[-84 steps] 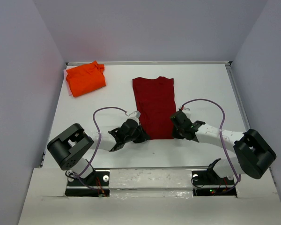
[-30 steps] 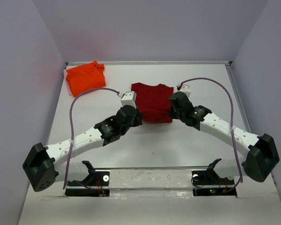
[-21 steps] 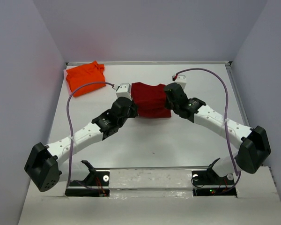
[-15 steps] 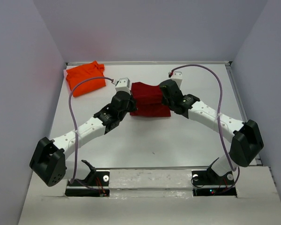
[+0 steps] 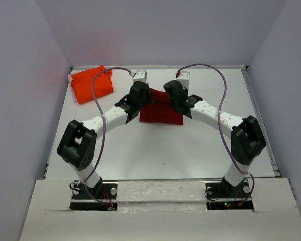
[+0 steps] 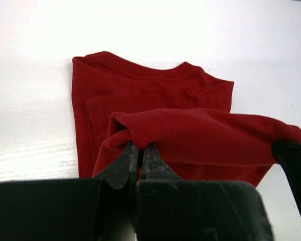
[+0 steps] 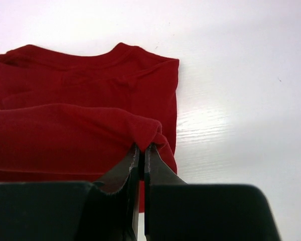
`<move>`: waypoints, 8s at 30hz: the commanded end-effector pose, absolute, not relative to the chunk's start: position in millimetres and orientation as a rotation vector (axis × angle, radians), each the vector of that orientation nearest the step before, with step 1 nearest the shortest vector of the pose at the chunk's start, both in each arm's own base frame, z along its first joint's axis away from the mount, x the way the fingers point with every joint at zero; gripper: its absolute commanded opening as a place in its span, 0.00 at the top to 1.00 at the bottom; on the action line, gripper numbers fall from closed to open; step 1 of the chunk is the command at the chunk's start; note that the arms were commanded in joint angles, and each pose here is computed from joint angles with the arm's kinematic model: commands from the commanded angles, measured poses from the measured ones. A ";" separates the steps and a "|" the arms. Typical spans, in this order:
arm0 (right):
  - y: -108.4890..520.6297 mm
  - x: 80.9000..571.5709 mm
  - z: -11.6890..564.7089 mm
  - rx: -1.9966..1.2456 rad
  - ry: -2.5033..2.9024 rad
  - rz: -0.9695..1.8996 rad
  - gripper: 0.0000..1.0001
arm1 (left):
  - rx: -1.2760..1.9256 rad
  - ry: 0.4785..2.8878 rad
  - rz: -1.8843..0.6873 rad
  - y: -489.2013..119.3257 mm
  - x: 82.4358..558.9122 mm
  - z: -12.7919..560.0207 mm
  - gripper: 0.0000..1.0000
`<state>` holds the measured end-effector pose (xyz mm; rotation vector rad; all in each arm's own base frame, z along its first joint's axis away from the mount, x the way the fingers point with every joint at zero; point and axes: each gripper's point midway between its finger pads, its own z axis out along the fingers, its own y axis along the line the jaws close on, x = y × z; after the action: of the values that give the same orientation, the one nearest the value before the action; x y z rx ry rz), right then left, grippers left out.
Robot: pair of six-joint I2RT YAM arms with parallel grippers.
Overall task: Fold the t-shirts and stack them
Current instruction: Fold the long partially folded tshirt into a neat square, then put the neatly folded tshirt into the corner of the board with the left arm
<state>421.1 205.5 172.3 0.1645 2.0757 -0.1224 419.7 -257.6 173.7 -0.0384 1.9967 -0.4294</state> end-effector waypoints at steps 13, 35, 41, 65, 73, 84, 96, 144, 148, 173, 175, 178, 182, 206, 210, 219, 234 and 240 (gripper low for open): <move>206.7 495.2 117.9 0.275 2.023 -0.198 1.00 | -0.046 1.954 -0.455 -266.9 491.4 149.7 1.00; 204.7 518.8 143.4 0.242 1.956 -0.125 0.41 | -0.145 1.878 -0.387 -234.5 509.7 164.1 0.14; 206.5 510.3 166.6 0.198 1.936 -0.068 0.41 | -0.158 1.808 -0.453 -225.9 480.7 232.9 0.14; 279.8 498.6 133.6 -0.020 2.090 0.215 0.44 | -0.095 1.682 -0.173 -144.0 412.0 344.8 0.14; 305.6 495.0 125.0 -0.054 2.126 0.269 0.44 | -0.108 1.676 -0.165 -139.7 409.5 349.8 0.14; 318.6 511.9 105.0 -0.074 2.151 0.254 0.45 | -0.119 1.668 -0.158 -133.2 409.3 353.2 0.14; 328.9 547.8 117.5 -0.100 2.088 0.181 0.44 | -0.117 1.656 -0.162 -131.4 405.0 359.4 0.14; 256.2 426.2 141.0 -0.647 2.294 0.068 0.38 | -0.040 1.787 -0.439 -189.1 414.7 321.9 0.14; 260.3 411.7 152.9 -0.778 2.235 0.039 0.30 | -0.055 1.846 -0.599 -208.7 401.3 299.4 0.14; 309.2 364.0 69.5 -1.126 2.218 0.035 0.25 | -0.230 1.855 -0.700 -167.6 350.6 264.1 0.14; 308.2 370.9 66.4 -1.121 2.211 -0.006 0.25 | -0.227 1.842 -0.730 -169.1 346.1 269.1 0.14; 305.5 381.7 66.0 -1.101 2.195 -0.071 0.25 | -0.214 1.831 -0.762 -171.2 339.1 272.6 0.14; 304.6 389.9 71.2 -1.081 2.175 -0.110 0.25 | -0.201 1.833 -0.773 -171.5 333.7 271.9 0.14; 304.4 390.4 21.4 -1.128 2.240 -0.149 0.83 | -0.246 1.886 -0.755 -169.6 343.3 224.3 0.14; 301.6 387.4 23.2 -1.125 2.244 -0.149 1.00 | -0.300 1.921 -0.729 -163.6 341.2 196.2 0.14; 294.5 390.0 59.3 -1.068 2.228 -0.121 1.00 | -0.344 1.958 -0.823 -177.5 343.1 151.3 0.13; 275.6 387.4 109.6 -1.008 2.191 -0.099 1.00 | -0.384 2.001 -1.092 -205.2 371.7 95.4 0.09; 278.5 384.8 108.5 -1.011 2.197 -0.071 1.00 | -0.415 2.003 -1.173 -212.9 383.2 73.4 0.09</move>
<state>386.2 278.1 91.0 -1.0420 2.2154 -0.1147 374.2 -201.5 52.5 -0.4643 2.0945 -1.0623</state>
